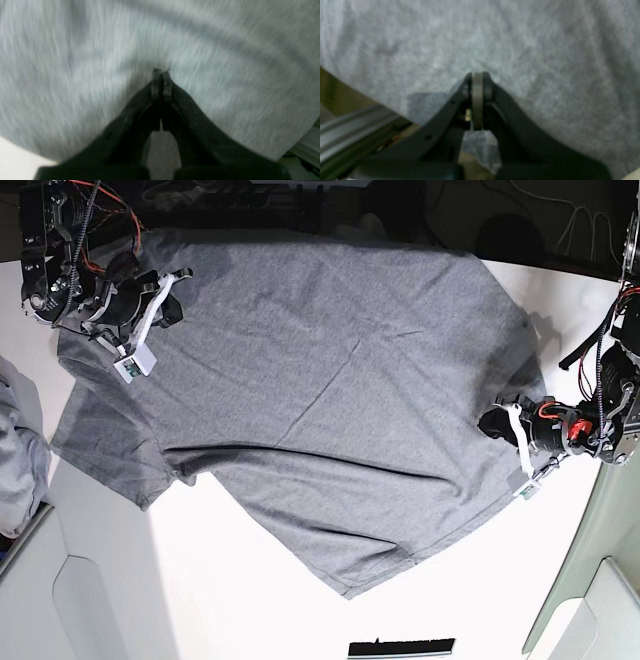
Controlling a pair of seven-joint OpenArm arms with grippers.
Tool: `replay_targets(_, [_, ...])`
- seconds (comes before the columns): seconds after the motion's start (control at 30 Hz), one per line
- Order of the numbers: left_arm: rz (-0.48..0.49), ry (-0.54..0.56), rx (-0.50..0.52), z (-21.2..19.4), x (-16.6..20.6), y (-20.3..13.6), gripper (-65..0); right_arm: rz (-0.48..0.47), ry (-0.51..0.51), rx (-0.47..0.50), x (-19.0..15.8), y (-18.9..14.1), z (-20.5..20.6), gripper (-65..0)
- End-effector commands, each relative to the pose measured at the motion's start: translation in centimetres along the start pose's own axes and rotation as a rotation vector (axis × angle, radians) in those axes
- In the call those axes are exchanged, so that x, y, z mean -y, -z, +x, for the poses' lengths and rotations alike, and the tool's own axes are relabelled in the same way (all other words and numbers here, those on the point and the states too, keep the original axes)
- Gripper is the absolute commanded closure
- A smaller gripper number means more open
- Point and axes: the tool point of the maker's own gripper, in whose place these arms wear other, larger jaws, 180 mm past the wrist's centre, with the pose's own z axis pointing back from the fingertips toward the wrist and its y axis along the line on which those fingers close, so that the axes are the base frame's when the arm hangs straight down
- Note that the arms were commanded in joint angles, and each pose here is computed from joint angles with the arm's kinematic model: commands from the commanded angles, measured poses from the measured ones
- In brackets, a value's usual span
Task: Layout the t-shirt on the table in an organized manner, then fold the t-shirt properly
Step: 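Pull the shirt corners apart with both grippers to flatten it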
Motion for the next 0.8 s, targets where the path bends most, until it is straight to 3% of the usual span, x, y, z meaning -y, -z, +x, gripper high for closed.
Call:
replay_targets(0.0, [0.0, 0.011, 0.051, 1.7, -0.3, -0.8, 0.0, -0.024, -0.014, 0.028, 0.9, -0.6, 0.6, 0.0])
replay_targets(0.23, [-0.068, -0.003, 0.059, 1.7, 2.6, 1.4, 0.0, -0.078, 0.043, -0.048, 4.3, 1.4, -2.4, 0.0])
replay_targets(0.37, [-0.087, 0.001, 0.076, 2.6, 3.5, 1.9, 0.0, -0.091, 0.119, -0.06, 7.1, 3.0, -1.8, 0.0])
replay_targets(0.5, [-0.102, -0.01, 0.108, 3.6, 3.7, 1.6, 0.0, -0.109, 0.174, -0.045, 10.1, 3.6, 1.0, 0.0])
replay_targets(0.77, [-0.068, -0.031, 0.204, 6.8, 2.0, -0.3, 0.0, -0.204, 0.173, 0.094, 15.8, 2.2, 10.3, 0.0])
